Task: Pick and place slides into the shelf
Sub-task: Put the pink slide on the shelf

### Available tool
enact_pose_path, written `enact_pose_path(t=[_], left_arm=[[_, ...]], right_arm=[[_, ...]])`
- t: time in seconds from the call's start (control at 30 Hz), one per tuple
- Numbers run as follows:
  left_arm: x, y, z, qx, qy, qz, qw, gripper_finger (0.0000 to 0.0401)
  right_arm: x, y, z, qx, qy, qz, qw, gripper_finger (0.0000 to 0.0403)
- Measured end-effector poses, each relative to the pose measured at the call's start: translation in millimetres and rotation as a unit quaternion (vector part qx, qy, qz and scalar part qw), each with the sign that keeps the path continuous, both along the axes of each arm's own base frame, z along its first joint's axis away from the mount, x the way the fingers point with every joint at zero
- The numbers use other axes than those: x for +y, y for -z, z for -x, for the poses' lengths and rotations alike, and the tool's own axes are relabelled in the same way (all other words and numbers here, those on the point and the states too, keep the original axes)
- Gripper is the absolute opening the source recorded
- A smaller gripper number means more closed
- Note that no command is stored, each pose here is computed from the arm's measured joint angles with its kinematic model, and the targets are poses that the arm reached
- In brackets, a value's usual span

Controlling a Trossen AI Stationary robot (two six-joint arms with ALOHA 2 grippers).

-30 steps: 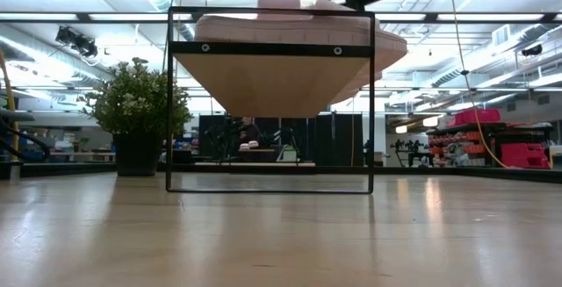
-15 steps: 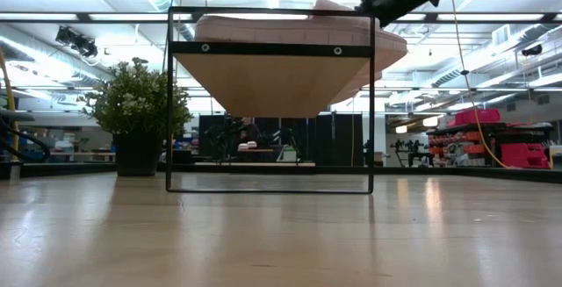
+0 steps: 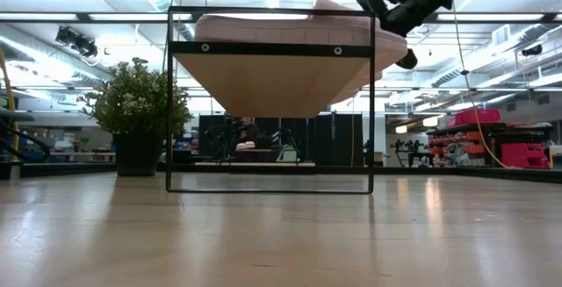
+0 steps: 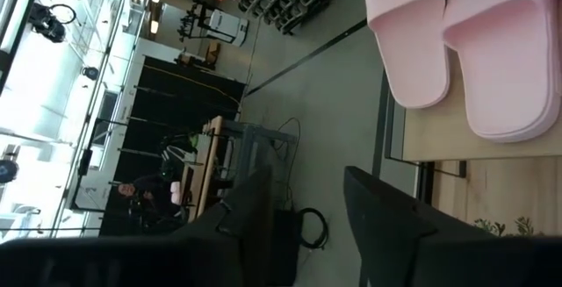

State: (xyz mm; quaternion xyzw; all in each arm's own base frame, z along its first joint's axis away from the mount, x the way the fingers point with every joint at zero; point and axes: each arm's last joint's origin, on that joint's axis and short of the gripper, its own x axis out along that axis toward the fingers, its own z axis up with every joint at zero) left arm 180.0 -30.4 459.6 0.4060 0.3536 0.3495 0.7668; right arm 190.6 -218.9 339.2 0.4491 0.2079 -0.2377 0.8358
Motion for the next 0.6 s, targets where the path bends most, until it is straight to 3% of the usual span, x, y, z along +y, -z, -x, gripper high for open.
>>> enact_pose_path(t=[0.6], left_arm=[[0.1,0.5,0.4,-0.005,-0.003,0.004,1.000,0.0126]], right_arm=[[6.9,0.8,-0.3,-0.040,-0.053,-0.086,0.994,0.0030]])
